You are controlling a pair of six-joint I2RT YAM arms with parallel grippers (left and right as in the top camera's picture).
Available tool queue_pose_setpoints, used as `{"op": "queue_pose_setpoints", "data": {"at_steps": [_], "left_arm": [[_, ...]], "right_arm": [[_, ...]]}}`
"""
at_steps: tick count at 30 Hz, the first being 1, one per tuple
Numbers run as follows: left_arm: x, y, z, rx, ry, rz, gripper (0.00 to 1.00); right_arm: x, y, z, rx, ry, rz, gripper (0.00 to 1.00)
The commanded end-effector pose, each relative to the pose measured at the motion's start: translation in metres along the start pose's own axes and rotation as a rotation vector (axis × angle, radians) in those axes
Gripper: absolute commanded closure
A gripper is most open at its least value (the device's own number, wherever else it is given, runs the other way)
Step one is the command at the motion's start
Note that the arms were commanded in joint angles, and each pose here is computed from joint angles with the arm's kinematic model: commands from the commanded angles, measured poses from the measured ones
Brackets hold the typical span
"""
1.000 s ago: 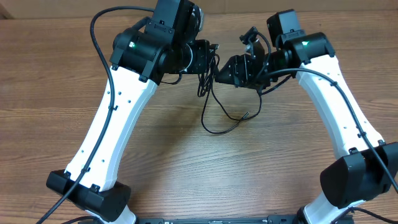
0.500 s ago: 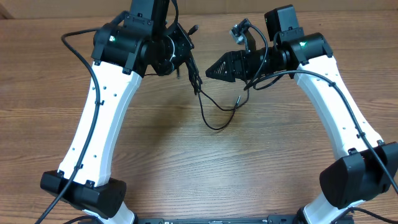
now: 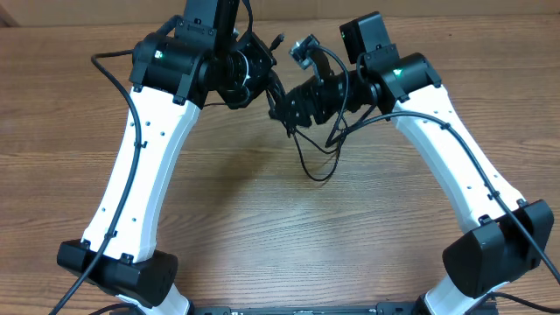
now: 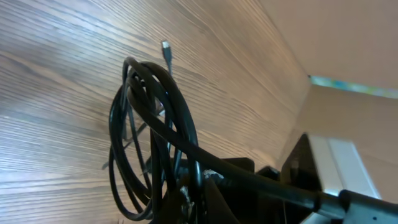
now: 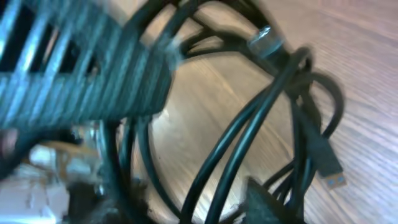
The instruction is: Untangle cables
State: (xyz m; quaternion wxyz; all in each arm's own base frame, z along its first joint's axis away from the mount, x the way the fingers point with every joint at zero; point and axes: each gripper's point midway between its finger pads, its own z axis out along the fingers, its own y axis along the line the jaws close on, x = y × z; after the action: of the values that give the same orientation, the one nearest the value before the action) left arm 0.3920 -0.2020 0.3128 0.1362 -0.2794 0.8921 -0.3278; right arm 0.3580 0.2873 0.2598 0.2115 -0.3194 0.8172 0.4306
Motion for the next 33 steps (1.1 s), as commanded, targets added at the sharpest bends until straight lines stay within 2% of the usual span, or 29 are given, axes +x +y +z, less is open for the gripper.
{"op": "queue_pose_setpoints", "data": {"at_steps": [1,2,5,7,10,14,18,20,23,25,29,33], "left_arm": [[0.008,-0.019,-0.018,0.082,0.020,0.004,0.96],[0.008,-0.019,-0.018,0.084,0.019,0.005,0.96],[0.008,-0.019,-0.018,0.083,0.019,0.013,0.96],[0.008,-0.019,-0.018,0.083,0.018,0.028,0.96],[0.005,-0.018,-0.018,0.075,0.000,0.105,0.96],[0.000,-0.011,-0.017,0.037,-0.036,0.311,0.96],[0.004,-0.003,-0.017,0.004,-0.015,0.648,0.96],[0.004,0.002,-0.017,-0.021,-0.012,0.748,0.94],[-0.007,0.020,-0.019,-0.133,-0.051,0.749,0.91],[-0.010,0.027,-0.020,-0.170,-0.054,0.769,0.88],[-0.004,0.036,-0.020,-0.201,-0.013,0.816,0.71],[0.012,0.040,-0.013,-0.168,0.068,0.833,0.72]], "right_arm": [[-0.019,0.000,-0.010,0.039,-0.062,-0.004,0.69],[-0.022,-0.001,-0.010,0.046,-0.073,0.016,0.76],[-0.026,-0.004,-0.011,0.062,-0.088,0.062,0.91],[-0.026,-0.008,-0.011,0.080,-0.090,0.092,0.96],[-0.024,-0.012,-0.014,0.093,-0.086,0.128,0.96],[-0.018,-0.022,-0.021,0.113,-0.078,0.206,0.96],[-0.009,-0.035,-0.033,0.135,-0.067,0.316,0.96],[-0.003,-0.043,-0.041,0.150,-0.062,0.397,0.96],[0.008,-0.059,-0.058,0.175,-0.066,0.557,0.96],[0.010,-0.062,-0.066,0.159,-0.070,0.593,0.96],[0.010,-0.057,-0.077,0.076,-0.081,0.626,0.96],[0.005,-0.043,-0.078,-0.023,-0.084,0.613,0.96]]}}
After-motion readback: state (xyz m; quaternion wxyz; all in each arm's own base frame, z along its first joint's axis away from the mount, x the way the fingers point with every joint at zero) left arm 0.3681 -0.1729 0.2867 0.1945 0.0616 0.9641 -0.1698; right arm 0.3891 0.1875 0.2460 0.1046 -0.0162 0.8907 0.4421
